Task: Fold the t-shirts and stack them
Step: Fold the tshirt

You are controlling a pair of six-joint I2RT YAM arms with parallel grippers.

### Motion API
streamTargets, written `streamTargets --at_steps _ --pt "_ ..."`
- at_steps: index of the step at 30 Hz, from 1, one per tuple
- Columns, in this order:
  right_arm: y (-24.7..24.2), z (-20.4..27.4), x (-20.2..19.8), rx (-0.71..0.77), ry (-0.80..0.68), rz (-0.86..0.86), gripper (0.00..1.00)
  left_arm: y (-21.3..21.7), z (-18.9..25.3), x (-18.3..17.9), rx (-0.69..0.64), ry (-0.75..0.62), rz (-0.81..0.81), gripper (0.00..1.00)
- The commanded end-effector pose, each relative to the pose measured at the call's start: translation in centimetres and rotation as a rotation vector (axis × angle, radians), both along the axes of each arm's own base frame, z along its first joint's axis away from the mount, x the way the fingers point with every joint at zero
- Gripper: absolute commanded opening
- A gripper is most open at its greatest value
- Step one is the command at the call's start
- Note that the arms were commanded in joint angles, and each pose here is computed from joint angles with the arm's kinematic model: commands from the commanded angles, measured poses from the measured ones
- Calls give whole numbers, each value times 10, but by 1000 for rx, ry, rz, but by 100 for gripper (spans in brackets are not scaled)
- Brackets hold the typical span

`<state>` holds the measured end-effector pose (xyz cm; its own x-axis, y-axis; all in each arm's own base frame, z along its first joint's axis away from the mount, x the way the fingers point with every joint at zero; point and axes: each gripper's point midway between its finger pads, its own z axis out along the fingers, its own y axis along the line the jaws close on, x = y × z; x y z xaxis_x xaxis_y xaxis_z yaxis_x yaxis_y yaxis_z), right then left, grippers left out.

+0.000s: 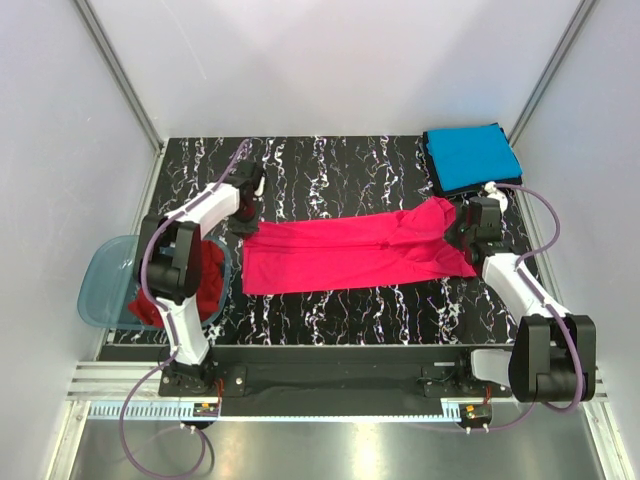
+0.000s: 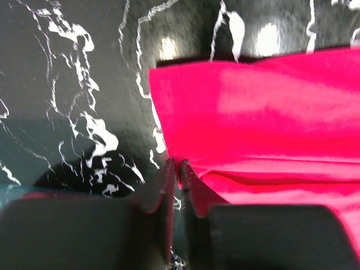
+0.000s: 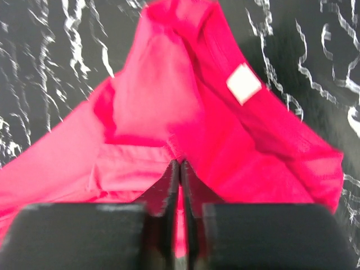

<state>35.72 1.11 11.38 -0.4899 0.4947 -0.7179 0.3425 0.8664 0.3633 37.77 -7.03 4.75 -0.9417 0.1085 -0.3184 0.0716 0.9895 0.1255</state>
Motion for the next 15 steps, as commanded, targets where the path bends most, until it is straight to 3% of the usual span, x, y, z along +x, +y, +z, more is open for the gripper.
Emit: streamTargets --at_steps 1,4,6,10,15 --pt "1 12 -6 41 -11 -29 15 5 26 -8 53 -31 26 23" --pt "-1 25 -17 67 -6 -75 33 3 46 -11 37 -62 36 31" --pt "0 35 -22 88 -20 -88 38 -2 61 -10 18 -88 32 33" --pt "14 56 -9 159 -60 -51 40 -36 90 4 -66 -148 -38 34" --pt "42 31 24 241 29 84 39 -90 66 5 -246 -60 -145 34"
